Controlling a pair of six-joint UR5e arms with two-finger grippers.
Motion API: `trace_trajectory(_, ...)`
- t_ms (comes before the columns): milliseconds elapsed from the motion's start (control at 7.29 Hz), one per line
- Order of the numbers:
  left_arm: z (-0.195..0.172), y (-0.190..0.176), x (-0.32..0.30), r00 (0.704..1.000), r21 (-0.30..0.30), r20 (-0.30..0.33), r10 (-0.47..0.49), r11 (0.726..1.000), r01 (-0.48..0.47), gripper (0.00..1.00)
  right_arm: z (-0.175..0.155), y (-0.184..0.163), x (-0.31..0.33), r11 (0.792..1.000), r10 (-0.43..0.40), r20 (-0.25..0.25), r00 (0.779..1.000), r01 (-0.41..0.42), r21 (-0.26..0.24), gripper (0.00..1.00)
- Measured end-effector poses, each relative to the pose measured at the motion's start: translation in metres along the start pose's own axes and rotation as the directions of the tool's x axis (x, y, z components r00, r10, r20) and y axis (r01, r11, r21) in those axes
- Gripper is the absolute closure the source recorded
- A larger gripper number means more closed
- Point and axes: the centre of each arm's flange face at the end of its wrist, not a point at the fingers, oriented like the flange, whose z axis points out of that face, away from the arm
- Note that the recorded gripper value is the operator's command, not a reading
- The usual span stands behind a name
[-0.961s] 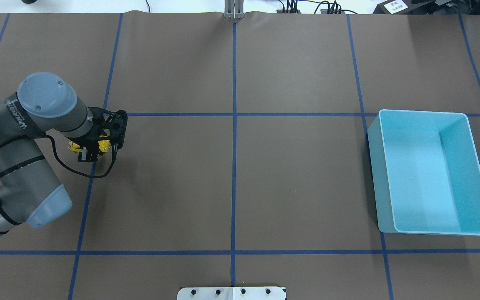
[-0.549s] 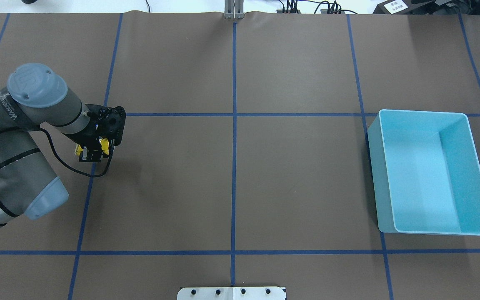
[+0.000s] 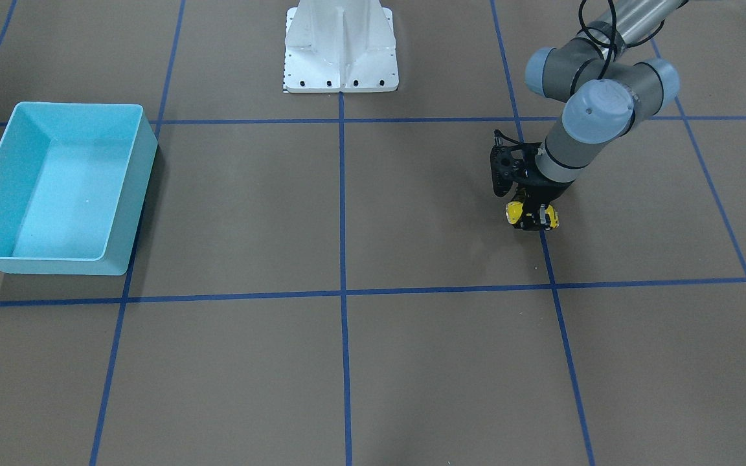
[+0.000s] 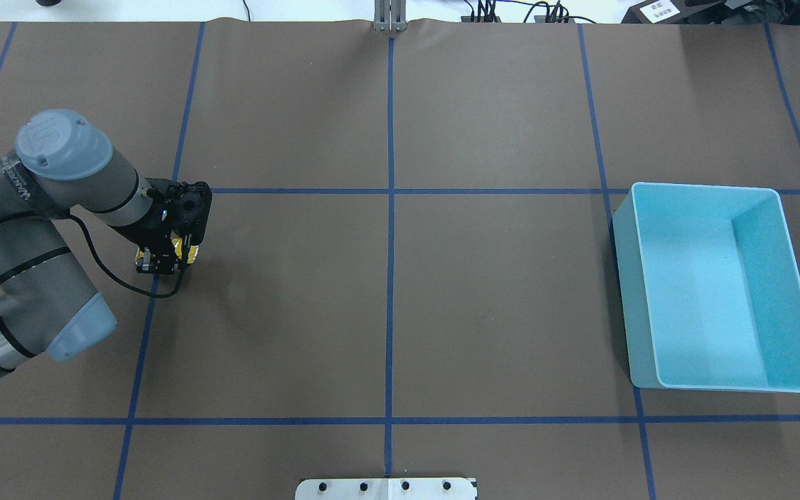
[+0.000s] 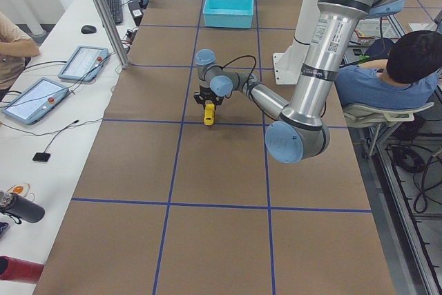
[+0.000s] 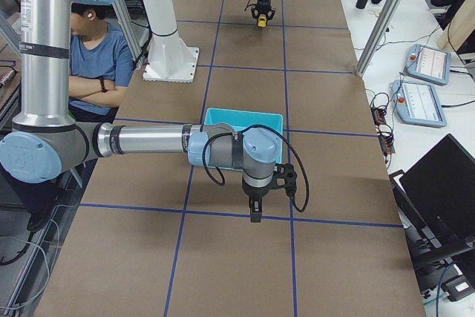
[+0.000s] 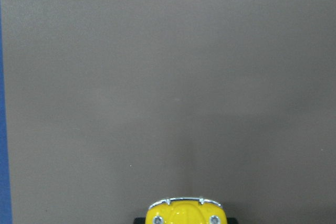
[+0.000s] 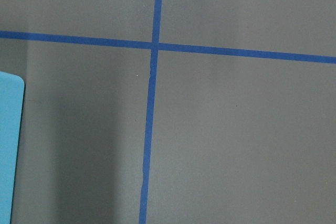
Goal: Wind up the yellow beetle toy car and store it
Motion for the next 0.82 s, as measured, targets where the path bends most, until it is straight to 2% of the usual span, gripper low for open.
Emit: trace_trajectory(824, 0.012, 0.013, -0.004, 0.999, 0.039, 0.029, 0.026, 0.999, -0.027, 1.0, 0.0, 0.0, 0.0, 1.0, -0.001, 0.0, 1.0, 0.001, 0.0, 0.0)
